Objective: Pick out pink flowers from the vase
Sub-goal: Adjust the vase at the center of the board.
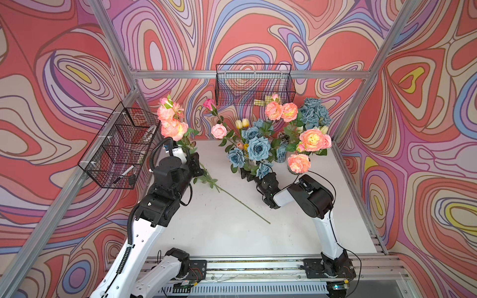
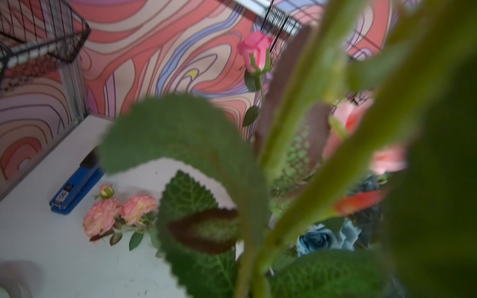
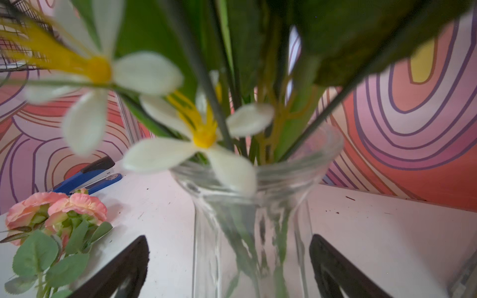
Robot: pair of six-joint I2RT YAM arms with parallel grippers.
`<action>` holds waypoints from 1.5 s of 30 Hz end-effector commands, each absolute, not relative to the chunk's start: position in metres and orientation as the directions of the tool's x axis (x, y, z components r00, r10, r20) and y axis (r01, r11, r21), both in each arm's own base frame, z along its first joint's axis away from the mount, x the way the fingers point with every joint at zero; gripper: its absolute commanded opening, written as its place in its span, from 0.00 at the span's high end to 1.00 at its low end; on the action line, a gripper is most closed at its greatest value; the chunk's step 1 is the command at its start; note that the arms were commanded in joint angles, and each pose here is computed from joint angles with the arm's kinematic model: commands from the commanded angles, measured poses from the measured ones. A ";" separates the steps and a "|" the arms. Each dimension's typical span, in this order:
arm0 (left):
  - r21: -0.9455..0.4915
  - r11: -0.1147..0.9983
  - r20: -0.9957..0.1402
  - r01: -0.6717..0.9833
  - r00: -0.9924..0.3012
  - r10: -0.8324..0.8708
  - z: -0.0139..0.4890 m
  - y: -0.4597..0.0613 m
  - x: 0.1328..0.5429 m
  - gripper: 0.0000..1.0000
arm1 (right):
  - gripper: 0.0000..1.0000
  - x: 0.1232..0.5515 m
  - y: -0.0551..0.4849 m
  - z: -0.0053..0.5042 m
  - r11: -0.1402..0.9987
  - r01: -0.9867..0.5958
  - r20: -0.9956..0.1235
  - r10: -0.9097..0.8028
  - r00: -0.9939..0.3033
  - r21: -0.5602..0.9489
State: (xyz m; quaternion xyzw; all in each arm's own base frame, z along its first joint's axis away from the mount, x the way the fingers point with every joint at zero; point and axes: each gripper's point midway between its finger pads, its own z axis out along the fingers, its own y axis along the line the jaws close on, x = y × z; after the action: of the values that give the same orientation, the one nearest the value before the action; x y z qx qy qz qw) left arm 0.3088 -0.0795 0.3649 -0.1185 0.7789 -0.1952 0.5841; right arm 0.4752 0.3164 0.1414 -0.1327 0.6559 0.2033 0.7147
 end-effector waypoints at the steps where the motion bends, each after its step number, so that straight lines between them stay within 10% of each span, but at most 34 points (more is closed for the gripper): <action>1: -0.523 0.846 -0.827 0.106 -0.302 -0.474 0.361 -0.090 0.298 1.00 | 0.02 0.483 0.317 0.137 0.899 -0.433 -0.992 0.101 0.069 0.061; 45: -0.795 0.602 -0.500 -0.071 -0.485 -0.717 0.220 -0.117 0.302 1.00 | 0.09 0.572 0.284 0.135 0.966 -0.257 -0.993 0.011 0.115 -0.019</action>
State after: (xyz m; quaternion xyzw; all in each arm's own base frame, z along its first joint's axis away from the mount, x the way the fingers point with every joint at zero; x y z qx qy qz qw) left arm 0.2956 -0.1185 0.2139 -0.2184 0.8007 -0.3510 0.4336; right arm 0.5659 0.2890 0.1449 -0.0926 0.6522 0.1024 0.7453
